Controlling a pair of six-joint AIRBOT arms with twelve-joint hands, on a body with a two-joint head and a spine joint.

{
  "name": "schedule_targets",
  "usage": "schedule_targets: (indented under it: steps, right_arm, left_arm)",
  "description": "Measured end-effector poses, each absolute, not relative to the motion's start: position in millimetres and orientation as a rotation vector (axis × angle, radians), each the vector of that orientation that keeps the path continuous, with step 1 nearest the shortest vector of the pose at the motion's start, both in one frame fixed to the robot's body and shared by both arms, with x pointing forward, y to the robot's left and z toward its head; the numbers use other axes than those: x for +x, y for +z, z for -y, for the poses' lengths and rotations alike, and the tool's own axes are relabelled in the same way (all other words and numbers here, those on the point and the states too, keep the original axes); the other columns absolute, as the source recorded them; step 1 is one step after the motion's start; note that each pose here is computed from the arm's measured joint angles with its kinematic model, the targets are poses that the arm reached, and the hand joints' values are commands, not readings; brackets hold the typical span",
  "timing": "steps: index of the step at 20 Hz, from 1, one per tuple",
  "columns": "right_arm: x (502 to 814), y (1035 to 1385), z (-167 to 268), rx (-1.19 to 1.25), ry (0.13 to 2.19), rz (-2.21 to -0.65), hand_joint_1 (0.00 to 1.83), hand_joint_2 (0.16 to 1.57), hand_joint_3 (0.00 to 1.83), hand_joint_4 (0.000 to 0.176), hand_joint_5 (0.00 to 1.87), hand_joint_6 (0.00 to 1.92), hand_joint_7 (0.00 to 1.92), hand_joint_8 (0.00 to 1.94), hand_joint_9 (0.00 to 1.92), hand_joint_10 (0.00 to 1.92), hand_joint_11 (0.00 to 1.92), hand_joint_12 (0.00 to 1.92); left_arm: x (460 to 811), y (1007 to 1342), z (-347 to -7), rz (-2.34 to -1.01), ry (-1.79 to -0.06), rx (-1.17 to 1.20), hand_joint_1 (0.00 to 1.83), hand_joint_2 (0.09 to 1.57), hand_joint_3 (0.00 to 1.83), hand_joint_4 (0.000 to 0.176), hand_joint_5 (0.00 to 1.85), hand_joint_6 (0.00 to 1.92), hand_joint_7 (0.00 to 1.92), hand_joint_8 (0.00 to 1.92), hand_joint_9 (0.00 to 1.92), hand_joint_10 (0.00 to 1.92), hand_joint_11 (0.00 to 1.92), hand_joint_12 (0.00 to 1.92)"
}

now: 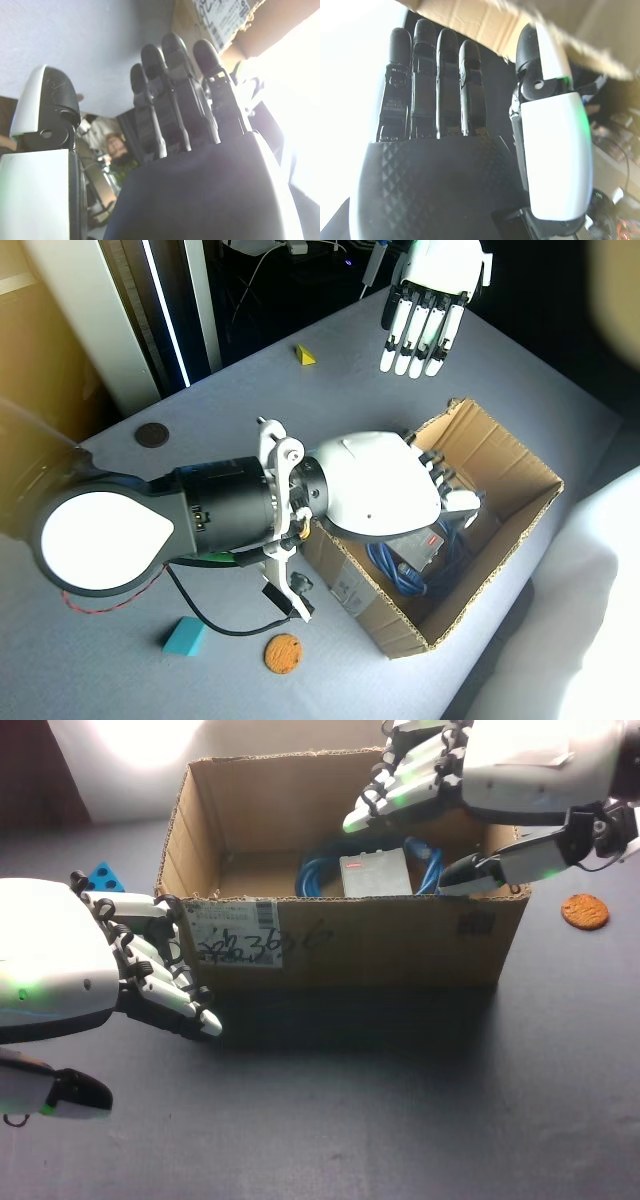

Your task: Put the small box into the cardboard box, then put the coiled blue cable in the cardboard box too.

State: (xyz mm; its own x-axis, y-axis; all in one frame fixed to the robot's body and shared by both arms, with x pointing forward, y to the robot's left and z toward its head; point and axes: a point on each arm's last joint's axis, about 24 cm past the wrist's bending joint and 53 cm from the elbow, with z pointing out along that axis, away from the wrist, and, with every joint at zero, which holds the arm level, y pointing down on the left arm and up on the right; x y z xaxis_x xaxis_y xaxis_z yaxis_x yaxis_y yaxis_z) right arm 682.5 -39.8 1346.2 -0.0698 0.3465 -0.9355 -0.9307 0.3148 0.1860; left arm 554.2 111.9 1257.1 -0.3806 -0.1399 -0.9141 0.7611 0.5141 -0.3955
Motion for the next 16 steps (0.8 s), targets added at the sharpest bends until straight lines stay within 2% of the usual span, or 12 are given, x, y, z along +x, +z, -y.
schedule_targets:
  steps: [5,10,16]
  right_arm:
    - [655.7,1344.9,45.7,-0.732,1.234,-1.178,0.93,1.12,0.01,0.0,0.48,0.0,0.54,0.0,0.59,0.0,0.18,0.97]
    - [632.9,1361.9,46.4,-0.757,1.28,-1.136,0.97,1.09,0.0,0.0,0.47,0.0,0.53,0.0,0.57,0.01,0.19,0.97]
    - [592.3,1345.6,44.5,-0.861,1.281,-1.174,0.93,1.12,0.0,0.0,0.42,0.0,0.48,0.0,0.52,0.0,0.15,0.92]
  left_arm:
    - [554.1,1257.5,-111.7,-1.695,-1.064,0.529,0.96,1.13,0.0,0.0,0.57,0.0,0.67,0.0,0.62,0.0,0.07,0.99]
    - [553.0,1257.6,-110.5,-1.694,-1.067,0.531,0.95,1.14,0.0,0.0,0.57,0.0,0.66,0.0,0.62,0.0,0.08,0.99]
    - [550.7,1257.8,-108.1,-1.693,-1.074,0.535,0.9,1.16,0.0,0.0,0.54,0.0,0.65,0.0,0.59,0.0,0.05,1.0]
